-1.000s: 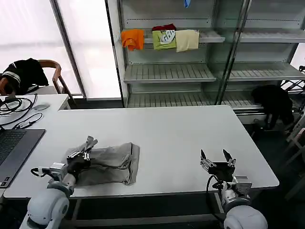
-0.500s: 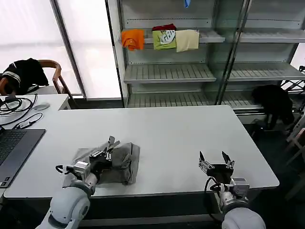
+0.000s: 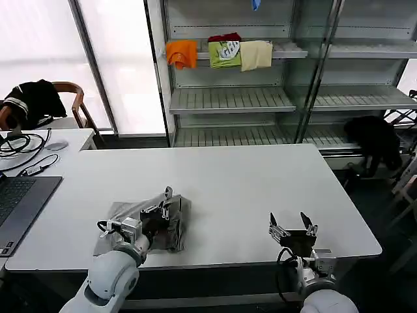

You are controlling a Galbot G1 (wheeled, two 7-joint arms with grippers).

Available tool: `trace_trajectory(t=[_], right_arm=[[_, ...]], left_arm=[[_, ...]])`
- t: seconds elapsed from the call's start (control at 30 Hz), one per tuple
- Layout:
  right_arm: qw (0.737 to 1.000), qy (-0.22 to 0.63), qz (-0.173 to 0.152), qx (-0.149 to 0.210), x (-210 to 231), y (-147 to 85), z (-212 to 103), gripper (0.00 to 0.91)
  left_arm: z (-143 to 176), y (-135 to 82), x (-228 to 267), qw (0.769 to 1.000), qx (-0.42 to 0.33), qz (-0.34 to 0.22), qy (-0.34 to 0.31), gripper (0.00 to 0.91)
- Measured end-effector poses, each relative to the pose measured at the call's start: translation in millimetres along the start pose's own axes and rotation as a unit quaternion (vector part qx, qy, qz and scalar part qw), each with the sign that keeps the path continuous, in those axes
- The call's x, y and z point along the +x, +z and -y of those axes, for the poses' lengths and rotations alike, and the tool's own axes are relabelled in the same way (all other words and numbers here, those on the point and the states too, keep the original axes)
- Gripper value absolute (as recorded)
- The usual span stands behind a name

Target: Fold and organize the clothes.

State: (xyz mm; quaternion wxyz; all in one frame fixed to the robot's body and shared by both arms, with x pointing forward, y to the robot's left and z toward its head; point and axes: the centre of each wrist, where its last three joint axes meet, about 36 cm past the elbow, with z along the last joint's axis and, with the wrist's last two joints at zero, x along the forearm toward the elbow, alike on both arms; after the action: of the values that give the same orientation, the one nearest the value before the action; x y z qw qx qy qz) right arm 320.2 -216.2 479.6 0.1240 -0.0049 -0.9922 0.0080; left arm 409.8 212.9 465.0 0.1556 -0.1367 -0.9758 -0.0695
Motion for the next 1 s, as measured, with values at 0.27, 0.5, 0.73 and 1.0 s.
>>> trace_trajectory(t=[0.27,0.5,0.73,1.0], right_arm=[[1.0,0.0,-0.004,0.001,-1,4,0,0.907],[1.0,-0.003,-0.005,0.004,-4,6,-3,0.907],[1.0,-0.007,-0.005,0.008,-9,5,-4,0.907],[1.0,-0.02,-0.003,0.008,-19,4,-7,0.907]], left_arm=[[9,1,-11,1.0,0.004,-0.002,0.015,0.907],[13,2,-12,0.999,0.028,0.009,0.033,0.907],[22,-9,0,0.992,0.103,0.024,0.07,0.907],[6,-26,23,0.986,0.151,0.038,0.054,0.907]])
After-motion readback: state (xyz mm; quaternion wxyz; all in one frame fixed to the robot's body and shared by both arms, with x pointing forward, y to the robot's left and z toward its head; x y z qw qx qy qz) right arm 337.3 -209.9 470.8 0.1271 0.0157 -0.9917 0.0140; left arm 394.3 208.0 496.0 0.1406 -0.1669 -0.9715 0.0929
